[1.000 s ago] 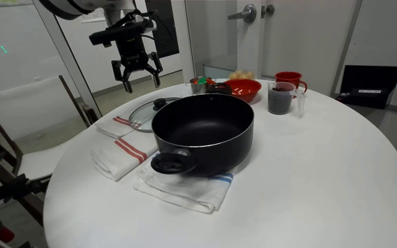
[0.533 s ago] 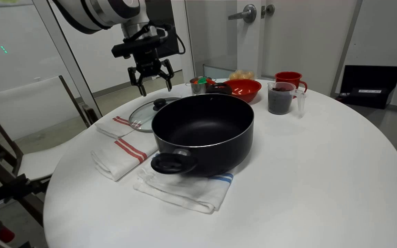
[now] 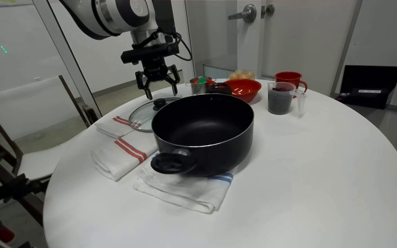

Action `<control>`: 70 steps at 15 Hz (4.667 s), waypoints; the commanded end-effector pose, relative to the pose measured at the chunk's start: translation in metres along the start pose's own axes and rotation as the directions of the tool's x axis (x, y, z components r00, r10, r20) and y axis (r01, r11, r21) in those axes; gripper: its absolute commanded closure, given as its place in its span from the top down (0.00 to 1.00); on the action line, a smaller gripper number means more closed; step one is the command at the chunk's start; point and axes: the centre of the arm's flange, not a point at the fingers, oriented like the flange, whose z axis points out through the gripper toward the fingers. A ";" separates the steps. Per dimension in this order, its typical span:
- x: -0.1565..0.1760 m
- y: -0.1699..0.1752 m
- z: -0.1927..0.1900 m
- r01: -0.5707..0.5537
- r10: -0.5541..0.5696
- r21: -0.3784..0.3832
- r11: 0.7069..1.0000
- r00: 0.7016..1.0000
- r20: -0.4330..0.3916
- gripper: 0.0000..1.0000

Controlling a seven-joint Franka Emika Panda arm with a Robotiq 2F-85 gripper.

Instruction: Put the lid on the black pot

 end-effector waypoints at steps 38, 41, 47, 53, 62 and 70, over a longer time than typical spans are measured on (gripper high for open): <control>-0.024 -0.001 -0.077 -0.055 0.059 0.058 0.997 0.996 -0.069 0.26; -0.028 -0.006 -0.103 -0.048 0.051 0.038 0.998 0.995 -0.090 0.26; -0.047 0.003 -0.141 -0.085 0.085 0.003 0.996 0.990 -0.114 0.26; -0.086 0.049 -0.142 -0.225 0.223 -0.021 0.974 0.970 -0.093 0.26; -0.166 0.138 -0.109 -0.480 0.479 -0.025 0.877 0.877 -0.028 0.26; -0.208 0.168 -0.091 -0.620 0.621 0.040 0.783 0.784 -0.004 0.26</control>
